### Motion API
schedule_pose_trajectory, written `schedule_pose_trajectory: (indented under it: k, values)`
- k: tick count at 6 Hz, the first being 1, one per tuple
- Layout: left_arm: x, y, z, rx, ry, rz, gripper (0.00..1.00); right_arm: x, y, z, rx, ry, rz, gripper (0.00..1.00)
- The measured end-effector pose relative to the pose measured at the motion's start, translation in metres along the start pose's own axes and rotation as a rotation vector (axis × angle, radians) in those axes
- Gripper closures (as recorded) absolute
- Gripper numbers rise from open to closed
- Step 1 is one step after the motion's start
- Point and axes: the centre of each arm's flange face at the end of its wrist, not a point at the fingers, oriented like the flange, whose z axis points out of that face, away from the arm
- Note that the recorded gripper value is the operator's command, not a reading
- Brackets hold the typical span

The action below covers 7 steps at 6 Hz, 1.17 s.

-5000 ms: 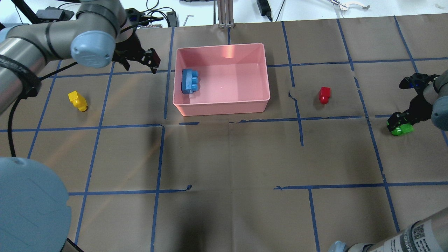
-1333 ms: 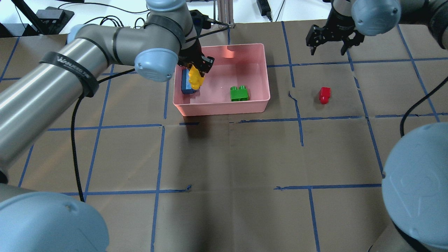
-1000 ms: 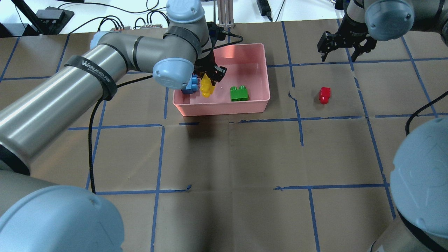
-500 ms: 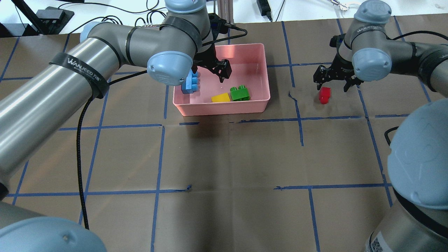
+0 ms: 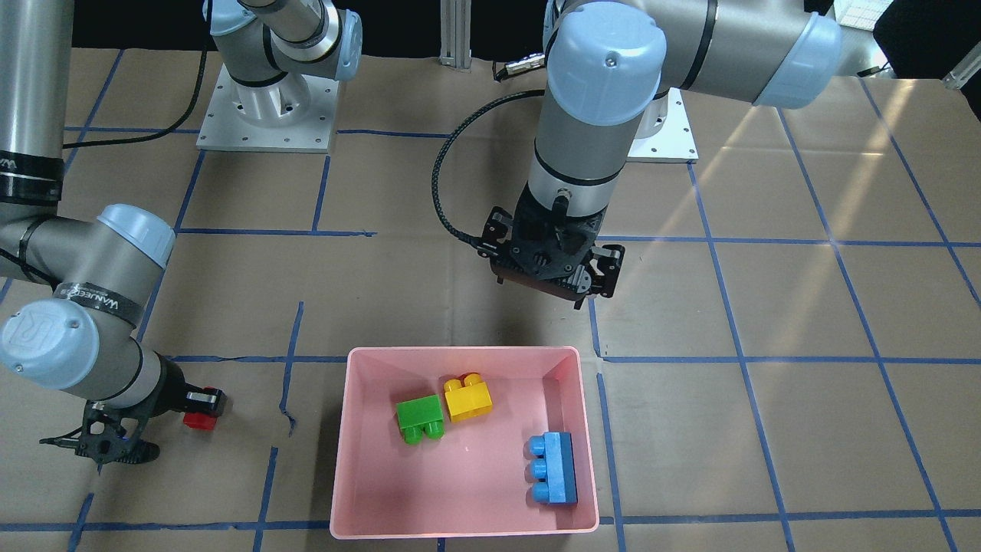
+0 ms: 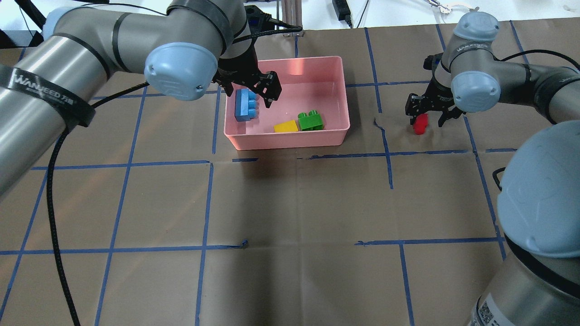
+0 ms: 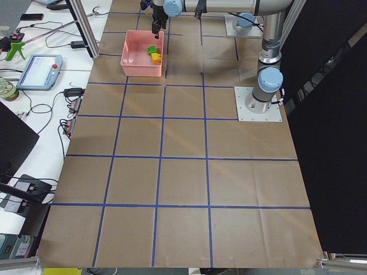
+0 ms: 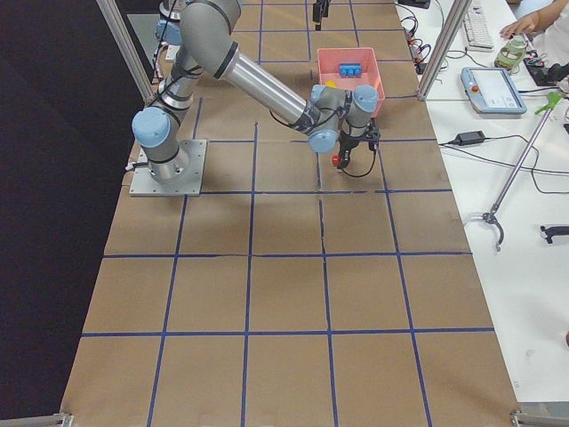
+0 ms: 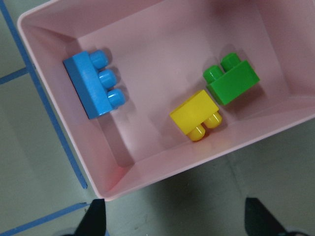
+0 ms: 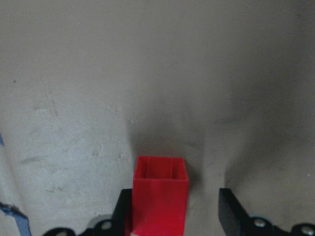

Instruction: Put all blocks into box

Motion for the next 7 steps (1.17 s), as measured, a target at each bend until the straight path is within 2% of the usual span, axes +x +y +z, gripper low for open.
schedule_pose_trajectory:
  k: [1, 2, 4, 5, 6, 7]
  values:
    - [-0.014, 0.014, -0.016, -0.023, 0.006, -0.029, 0.01, -0.001, -0.002, -0.005, 0.011, -0.003, -0.003, 0.83]
    - [-0.024, 0.023, -0.023, -0.036, 0.009, -0.049, 0.01, -0.003, -0.009, -0.025, 0.044, -0.011, -0.010, 0.83]
    - [-0.033, 0.032, -0.035, -0.033, 0.006, -0.069, 0.01, -0.017, -0.014, -0.112, 0.104, -0.020, -0.034, 0.83]
    - [-0.033, 0.034, -0.035, -0.036, 0.007, -0.072, 0.01, -0.049, -0.006, -0.151, 0.130, -0.018, -0.076, 0.83]
    - [-0.033, 0.035, -0.033, -0.040, 0.009, -0.074, 0.01, -0.094, 0.008, -0.174, 0.150, -0.021, -0.089, 0.83]
    - [-0.033, 0.036, -0.032, -0.042, 0.009, -0.075, 0.01, -0.146, 0.026, -0.180, 0.155, -0.032, -0.052, 0.83]
